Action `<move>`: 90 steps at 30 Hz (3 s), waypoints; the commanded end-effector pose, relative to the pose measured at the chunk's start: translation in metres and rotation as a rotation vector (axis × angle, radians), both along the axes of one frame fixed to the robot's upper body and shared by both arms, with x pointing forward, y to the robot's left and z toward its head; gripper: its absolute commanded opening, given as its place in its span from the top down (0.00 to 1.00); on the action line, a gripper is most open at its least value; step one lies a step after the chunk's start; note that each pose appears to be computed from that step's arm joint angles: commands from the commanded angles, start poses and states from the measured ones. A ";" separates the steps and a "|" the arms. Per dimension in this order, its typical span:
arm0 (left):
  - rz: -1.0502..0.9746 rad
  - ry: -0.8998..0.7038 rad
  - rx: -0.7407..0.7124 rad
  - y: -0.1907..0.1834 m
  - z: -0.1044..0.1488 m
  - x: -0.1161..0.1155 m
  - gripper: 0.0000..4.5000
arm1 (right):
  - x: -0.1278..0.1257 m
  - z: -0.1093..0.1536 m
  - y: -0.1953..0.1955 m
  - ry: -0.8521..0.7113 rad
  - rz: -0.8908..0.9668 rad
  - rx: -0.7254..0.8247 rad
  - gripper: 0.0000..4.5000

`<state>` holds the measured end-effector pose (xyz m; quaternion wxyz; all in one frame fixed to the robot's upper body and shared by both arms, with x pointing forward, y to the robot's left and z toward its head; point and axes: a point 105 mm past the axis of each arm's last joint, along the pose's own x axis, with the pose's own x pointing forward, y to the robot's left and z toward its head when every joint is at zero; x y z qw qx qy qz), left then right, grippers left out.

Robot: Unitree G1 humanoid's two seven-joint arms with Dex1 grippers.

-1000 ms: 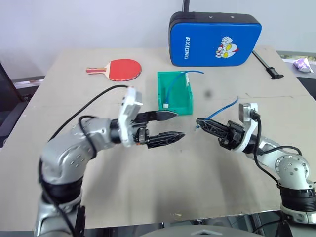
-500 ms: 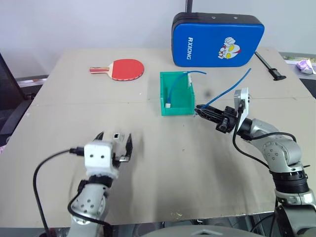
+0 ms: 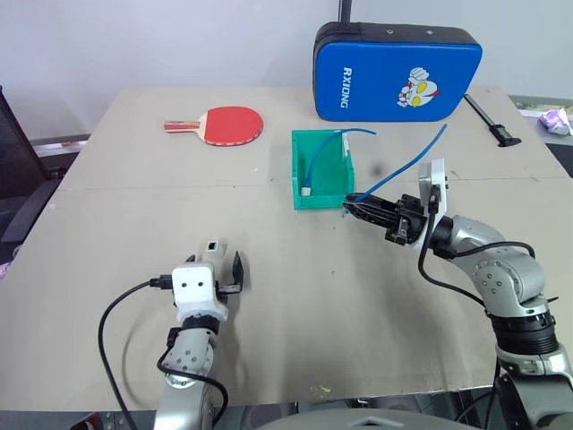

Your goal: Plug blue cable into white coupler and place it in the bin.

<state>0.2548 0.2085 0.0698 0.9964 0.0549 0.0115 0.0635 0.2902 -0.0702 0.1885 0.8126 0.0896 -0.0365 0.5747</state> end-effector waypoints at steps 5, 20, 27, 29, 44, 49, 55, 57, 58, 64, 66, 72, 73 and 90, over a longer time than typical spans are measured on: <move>-0.020 0.028 -0.037 0.006 -0.004 0.003 0.16 | -0.005 0.009 0.000 -0.046 -0.024 0.015 1.00; -0.292 -0.111 0.029 -0.038 0.032 0.028 0.93 | 0.005 0.004 0.039 -0.260 -0.051 -0.098 1.00; -0.478 -0.263 0.135 -0.089 0.076 0.048 0.93 | 0.018 0.025 0.082 -0.475 -0.111 -0.050 1.00; -0.504 -0.278 0.158 -0.098 0.081 0.049 0.93 | 0.020 0.026 0.085 -0.506 -0.124 -0.052 1.00; -0.501 -0.252 0.223 -0.098 0.075 0.053 0.93 | 0.019 0.014 0.092 -0.483 -0.108 -0.079 1.00; -0.491 -0.233 0.205 -0.098 0.071 0.055 0.93 | 0.017 0.000 0.099 -0.440 -0.063 -0.137 1.00; -0.493 -0.226 0.209 -0.099 0.070 0.055 0.93 | 0.020 -0.012 0.101 -0.437 -0.066 -0.208 1.00; -0.497 -0.222 0.213 -0.100 0.068 0.055 0.93 | 0.021 -0.013 0.101 -0.423 -0.070 -0.208 1.00; -0.498 -0.221 0.211 -0.100 0.068 0.055 0.93 | 0.023 -0.013 0.101 -0.417 -0.084 -0.214 1.00; -0.503 -0.213 0.208 -0.102 0.065 0.054 0.93 | 0.028 -0.002 0.101 -0.411 -0.125 -0.156 1.00; -0.506 -0.213 0.211 -0.103 0.065 0.053 0.93 | 0.029 -0.003 0.100 -0.405 -0.133 -0.163 1.00; -0.515 -0.216 0.222 -0.105 0.066 0.053 0.93 | 0.035 -0.020 0.097 -0.372 -0.148 -0.249 1.00; -0.517 -0.217 0.224 -0.105 0.066 0.053 0.93 | 0.036 -0.022 0.096 -0.367 -0.150 -0.257 1.00; -0.469 -0.214 0.180 -0.098 0.066 0.055 0.93 | 0.033 -0.041 0.092 -0.295 -0.129 -0.345 1.00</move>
